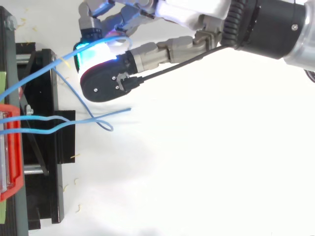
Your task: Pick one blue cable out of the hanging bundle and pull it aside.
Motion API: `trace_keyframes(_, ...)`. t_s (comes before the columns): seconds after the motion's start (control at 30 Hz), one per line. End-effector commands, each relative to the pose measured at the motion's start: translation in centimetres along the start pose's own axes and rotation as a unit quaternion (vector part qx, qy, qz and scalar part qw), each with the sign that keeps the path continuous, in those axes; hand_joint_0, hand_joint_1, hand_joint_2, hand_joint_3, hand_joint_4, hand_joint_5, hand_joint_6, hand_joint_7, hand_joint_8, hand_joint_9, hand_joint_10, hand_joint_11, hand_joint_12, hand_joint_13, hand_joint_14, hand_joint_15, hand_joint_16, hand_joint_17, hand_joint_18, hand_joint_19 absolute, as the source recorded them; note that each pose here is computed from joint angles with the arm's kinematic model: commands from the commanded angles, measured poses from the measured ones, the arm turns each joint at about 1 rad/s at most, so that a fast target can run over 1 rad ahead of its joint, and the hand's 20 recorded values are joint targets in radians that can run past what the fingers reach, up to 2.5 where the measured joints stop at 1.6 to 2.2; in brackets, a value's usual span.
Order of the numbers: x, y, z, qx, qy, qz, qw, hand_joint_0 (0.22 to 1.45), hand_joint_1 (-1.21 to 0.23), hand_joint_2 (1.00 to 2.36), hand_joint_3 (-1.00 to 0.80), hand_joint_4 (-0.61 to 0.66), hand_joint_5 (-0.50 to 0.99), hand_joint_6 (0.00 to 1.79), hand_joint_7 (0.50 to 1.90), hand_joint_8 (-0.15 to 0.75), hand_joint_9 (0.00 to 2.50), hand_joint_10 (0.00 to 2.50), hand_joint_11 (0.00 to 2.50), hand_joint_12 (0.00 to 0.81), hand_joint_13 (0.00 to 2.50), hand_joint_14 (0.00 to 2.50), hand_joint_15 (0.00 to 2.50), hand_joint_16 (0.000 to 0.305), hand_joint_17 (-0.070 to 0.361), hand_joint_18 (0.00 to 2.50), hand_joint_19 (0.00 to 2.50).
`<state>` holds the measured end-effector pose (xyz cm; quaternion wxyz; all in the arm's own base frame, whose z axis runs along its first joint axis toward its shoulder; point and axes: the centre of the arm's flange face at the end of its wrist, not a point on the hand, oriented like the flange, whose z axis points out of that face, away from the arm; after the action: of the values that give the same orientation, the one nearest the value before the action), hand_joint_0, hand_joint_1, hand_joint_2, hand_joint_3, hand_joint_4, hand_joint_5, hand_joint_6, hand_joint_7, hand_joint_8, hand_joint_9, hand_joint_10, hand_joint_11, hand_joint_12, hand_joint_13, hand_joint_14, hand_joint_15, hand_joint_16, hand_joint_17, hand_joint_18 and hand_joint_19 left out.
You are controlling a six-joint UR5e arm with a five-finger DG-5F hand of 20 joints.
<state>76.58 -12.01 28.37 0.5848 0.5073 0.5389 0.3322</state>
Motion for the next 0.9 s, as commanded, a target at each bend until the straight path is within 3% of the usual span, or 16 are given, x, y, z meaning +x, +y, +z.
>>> trace_keyframes(0.0,0.2,-0.7,0.3,0.002,-0.001,0.001,1.0000,0.52,-0.61,1.00,-0.46,0.23,-0.18,0.86,1.19,0.329,0.68,0.01,0.61,0.426,0.52,0.01,0.36,0.058,0.131,0.45,0.51)
trace_keyframes(0.27,0.9,-2.3,1.1,0.004,0.001,0.008,1.0000,0.51,-0.58,1.00,-0.49,0.24,-0.19,0.85,1.18,0.331,0.68,0.01,0.61,0.431,0.53,0.01,0.36,0.059,0.133,0.46,0.50)
trace_keyframes(0.6,0.5,-1.3,1.3,0.001,0.004,0.023,0.9997,0.47,-0.23,1.00,-0.50,0.23,-0.18,0.84,1.15,0.354,0.69,0.01,0.59,0.453,0.53,0.01,0.37,0.064,0.145,0.44,0.53)
trace_keyframes(0.77,-0.1,-0.6,1.2,0.010,0.005,0.020,0.9997,0.56,-0.34,1.01,-0.43,0.20,-0.18,0.82,1.18,0.330,0.69,0.02,0.58,0.421,0.52,0.01,0.37,0.058,0.129,0.39,0.55)
trace_keyframes(0.87,-0.2,-0.5,1.3,0.009,0.004,0.019,0.9998,0.59,-0.51,1.02,-0.28,0.22,-0.18,0.83,1.15,0.327,0.70,0.01,0.59,0.417,0.53,0.01,0.36,0.056,0.126,0.44,0.53)
